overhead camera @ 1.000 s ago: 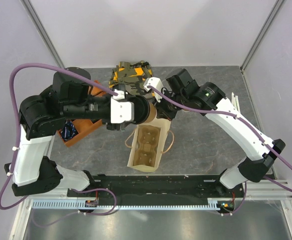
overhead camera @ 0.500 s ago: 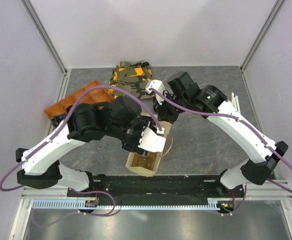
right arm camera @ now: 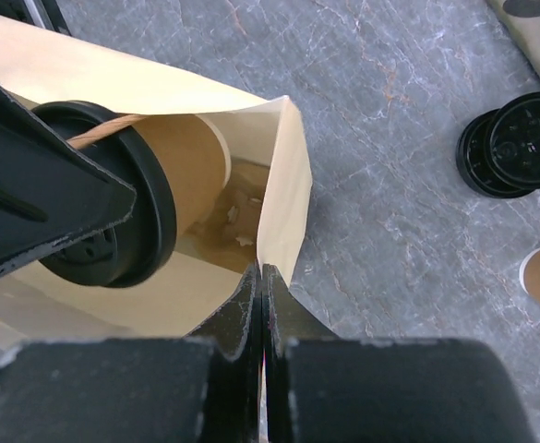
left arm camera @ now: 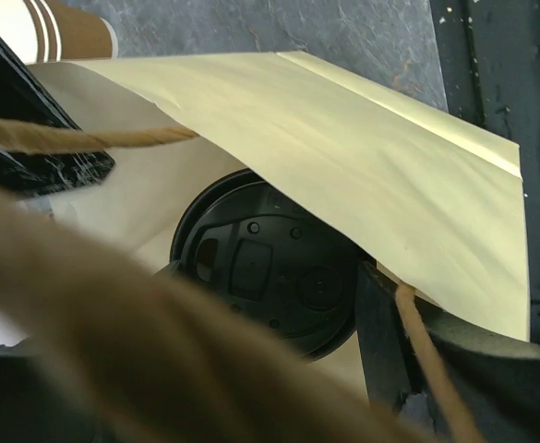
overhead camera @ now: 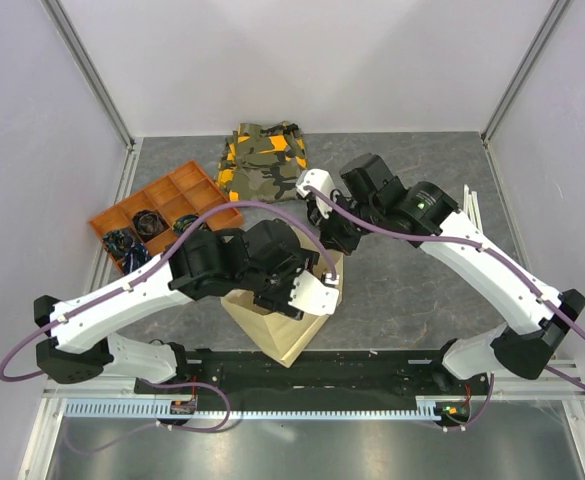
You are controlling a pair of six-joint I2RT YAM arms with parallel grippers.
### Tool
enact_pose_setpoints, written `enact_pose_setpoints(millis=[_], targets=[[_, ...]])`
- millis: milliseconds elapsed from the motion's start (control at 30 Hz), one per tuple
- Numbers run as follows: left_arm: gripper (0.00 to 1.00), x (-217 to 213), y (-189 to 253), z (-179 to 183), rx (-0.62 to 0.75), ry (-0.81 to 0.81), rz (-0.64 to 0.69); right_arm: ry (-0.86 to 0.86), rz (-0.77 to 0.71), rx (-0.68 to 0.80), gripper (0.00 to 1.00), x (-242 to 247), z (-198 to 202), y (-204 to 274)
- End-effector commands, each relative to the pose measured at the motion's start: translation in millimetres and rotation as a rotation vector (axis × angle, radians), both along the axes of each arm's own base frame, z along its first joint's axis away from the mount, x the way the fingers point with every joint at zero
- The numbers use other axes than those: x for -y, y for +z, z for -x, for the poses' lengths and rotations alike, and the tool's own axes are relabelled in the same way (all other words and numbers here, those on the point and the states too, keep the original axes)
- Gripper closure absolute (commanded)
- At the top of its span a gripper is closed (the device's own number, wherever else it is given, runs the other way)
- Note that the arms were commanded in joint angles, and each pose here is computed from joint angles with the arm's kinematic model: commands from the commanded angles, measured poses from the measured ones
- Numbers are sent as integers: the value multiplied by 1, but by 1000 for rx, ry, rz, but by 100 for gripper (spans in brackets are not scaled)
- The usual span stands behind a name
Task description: Pack the takeout coffee
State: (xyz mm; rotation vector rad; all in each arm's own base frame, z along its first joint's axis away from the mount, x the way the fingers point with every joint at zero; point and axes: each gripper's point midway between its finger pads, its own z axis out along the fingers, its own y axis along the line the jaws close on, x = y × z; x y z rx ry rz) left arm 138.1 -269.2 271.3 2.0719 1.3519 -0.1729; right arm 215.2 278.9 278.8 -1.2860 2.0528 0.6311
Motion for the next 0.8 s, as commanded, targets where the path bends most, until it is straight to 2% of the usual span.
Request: enact_pose_setpoints(millis=[0,100,333,567,767], targets=[[67,17,25,-3,50,-37,121,17,-95,63,100,-6,3,22],[68,23,43,5,41,-77,192,18,-88,85,100,-4,1,19],[68,26,87,8,57,-61,327,4,-114,223,100,5,-8,15],[68,27,95,6,68,-84,285,-15,-78,226,100,3,-18,15],[69,37,73,5,37,-102,217,-18,-102,222,100,-1,-18,26]])
